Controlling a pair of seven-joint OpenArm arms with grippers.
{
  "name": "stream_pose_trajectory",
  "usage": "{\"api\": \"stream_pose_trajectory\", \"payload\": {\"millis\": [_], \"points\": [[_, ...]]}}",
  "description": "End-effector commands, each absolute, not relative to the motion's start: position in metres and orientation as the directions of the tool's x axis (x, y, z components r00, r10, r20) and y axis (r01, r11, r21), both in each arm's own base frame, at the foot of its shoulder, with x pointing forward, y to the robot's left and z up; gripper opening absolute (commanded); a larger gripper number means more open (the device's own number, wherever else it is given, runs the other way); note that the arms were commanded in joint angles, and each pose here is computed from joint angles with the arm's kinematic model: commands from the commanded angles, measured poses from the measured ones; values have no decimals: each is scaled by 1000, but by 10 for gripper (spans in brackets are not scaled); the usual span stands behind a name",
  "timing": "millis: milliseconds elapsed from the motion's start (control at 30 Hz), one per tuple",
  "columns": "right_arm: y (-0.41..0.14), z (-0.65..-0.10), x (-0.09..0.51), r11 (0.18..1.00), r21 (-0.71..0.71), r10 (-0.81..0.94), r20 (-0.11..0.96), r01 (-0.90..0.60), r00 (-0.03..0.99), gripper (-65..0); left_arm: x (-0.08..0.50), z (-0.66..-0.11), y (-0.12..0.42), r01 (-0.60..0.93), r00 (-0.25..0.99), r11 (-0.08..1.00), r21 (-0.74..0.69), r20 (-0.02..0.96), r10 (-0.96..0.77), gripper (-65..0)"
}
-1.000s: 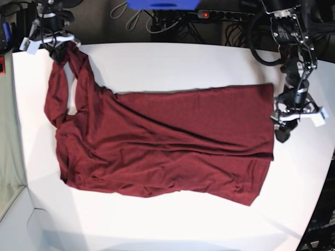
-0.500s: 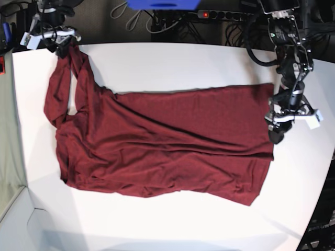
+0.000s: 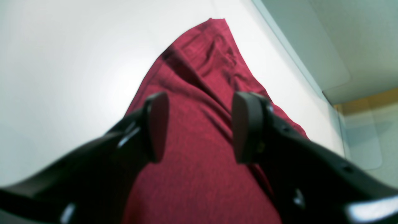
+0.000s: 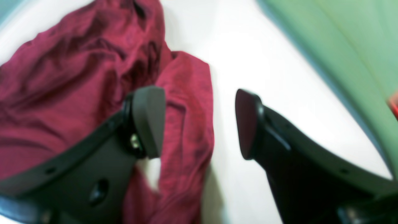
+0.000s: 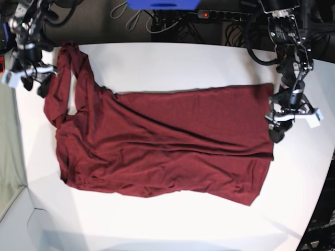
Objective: Layout the t-shirt on the table in an organized manner, then fold the t-shirt properly
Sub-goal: 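Hold the lifted shirt corner with the right gripper, left gripper holding its edge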
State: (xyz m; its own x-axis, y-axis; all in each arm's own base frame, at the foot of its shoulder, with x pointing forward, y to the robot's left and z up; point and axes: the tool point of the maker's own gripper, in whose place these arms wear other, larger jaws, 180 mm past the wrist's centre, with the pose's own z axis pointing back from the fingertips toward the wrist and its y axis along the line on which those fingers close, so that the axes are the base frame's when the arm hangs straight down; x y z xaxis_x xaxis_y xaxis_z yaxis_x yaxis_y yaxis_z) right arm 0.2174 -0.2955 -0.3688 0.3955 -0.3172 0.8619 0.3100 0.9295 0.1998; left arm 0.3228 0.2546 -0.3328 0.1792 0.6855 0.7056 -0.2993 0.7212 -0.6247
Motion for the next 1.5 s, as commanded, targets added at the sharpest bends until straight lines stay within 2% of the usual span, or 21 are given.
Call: {"api": "stream_pose_trajectory", "payload": {"millis": [0, 200, 467, 767, 800, 867, 967, 1000, 1100, 1467], "points": [[-301, -359, 232, 936, 193, -295, 887, 295, 356, -281, 328, -317, 257, -266, 143, 731, -629, 724, 675, -330], [-313, -389, 271, 953, 116, -241, 849, 280, 471, -281, 328, -317, 257, -268, 145, 732, -627, 724, 674, -330], [-317, -393, 311, 960, 54, -191, 842, 275, 504, -279, 327, -318, 258, -269, 145, 731, -627, 724, 674, -330], [-319, -435, 306, 959, 32, -203, 773, 283, 601, -285, 328, -316, 259, -270, 137, 731, -626, 727, 673, -330], [-319, -437, 304, 958, 33, -206, 768, 283, 607, -303, 328, -316, 259, -270, 137, 731, -626, 727, 673, -330], [-319, -437, 302, 959, 31, -204, 768, 283, 607, -381, 328, -316, 259, -269, 136, 731, -627, 727, 673, -330], [-322, -442, 292, 955, 30, -213, 758, 294, 616, -590, 329, -316, 259, -269, 136, 730, -628, 726, 674, -330], [-325, -439, 289, 954, 22, -211, 763, 300, 611, -650, 329, -315, 259, -268, 137, 730, -628, 726, 674, -330], [-333, -425, 278, 940, 15, -221, 789, 341, 573, -650, 330, -315, 258, -266, 136, 729, -630, 725, 676, -330], [-290, -280, 264, 960, 1, -75, 964, 278, 256, -650, 328, -302, 253, -236, 127, 743, -626, 738, 662, -330]]}}
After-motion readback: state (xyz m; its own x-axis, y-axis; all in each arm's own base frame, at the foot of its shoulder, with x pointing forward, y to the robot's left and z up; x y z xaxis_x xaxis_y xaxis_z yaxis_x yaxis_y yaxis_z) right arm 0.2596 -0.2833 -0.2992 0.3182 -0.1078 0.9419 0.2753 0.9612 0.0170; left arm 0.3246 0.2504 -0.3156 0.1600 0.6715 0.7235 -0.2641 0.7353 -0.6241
